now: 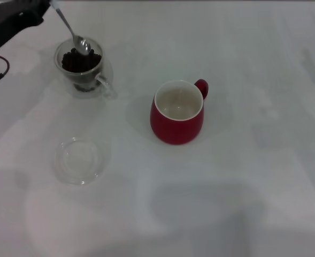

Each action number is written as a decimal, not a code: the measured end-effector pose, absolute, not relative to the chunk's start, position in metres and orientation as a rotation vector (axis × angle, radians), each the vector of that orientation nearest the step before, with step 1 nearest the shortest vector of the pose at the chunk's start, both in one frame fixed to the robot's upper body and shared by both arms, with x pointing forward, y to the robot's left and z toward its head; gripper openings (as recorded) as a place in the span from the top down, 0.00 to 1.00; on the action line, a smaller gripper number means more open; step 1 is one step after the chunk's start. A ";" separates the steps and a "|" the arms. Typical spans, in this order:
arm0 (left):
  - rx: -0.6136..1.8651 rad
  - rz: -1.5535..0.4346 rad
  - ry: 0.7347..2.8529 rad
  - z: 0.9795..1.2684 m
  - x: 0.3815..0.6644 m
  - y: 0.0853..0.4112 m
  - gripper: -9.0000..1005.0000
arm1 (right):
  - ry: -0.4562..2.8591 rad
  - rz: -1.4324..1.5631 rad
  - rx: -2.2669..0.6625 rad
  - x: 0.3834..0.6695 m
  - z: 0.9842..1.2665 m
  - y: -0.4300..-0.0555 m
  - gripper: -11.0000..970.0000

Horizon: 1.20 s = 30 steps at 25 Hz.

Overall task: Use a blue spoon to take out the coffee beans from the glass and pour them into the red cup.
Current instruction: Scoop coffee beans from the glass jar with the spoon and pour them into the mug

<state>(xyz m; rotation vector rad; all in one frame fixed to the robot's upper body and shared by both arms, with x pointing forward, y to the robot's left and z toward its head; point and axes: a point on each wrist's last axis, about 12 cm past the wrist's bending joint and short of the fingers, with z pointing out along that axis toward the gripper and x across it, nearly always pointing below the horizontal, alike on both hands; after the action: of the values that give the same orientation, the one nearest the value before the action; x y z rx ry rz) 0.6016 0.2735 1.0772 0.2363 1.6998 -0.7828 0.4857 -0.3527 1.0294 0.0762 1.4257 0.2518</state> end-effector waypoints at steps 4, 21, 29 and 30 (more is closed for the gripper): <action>0.296 -0.740 1.707 1.074 0.601 0.270 0.86 | 1.429 0.249 0.081 0.483 1.028 -0.354 0.10; 0.217 -0.753 1.764 1.047 0.583 0.258 0.86 | 1.433 0.245 0.086 0.478 1.027 -0.356 0.10; -0.138 -0.896 1.783 1.039 0.570 0.279 0.86 | 1.437 0.240 0.092 0.474 1.025 -0.357 0.10; -0.202 -0.936 1.790 1.038 0.568 0.283 0.86 | 1.436 0.241 0.092 0.474 1.025 -0.358 0.10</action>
<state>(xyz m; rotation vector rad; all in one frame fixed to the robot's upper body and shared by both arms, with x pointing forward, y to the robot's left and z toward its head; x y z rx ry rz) 0.5682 0.2830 1.0376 -0.2017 1.7900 -0.9362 0.4742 -0.3575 1.0251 0.0915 1.4363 0.2409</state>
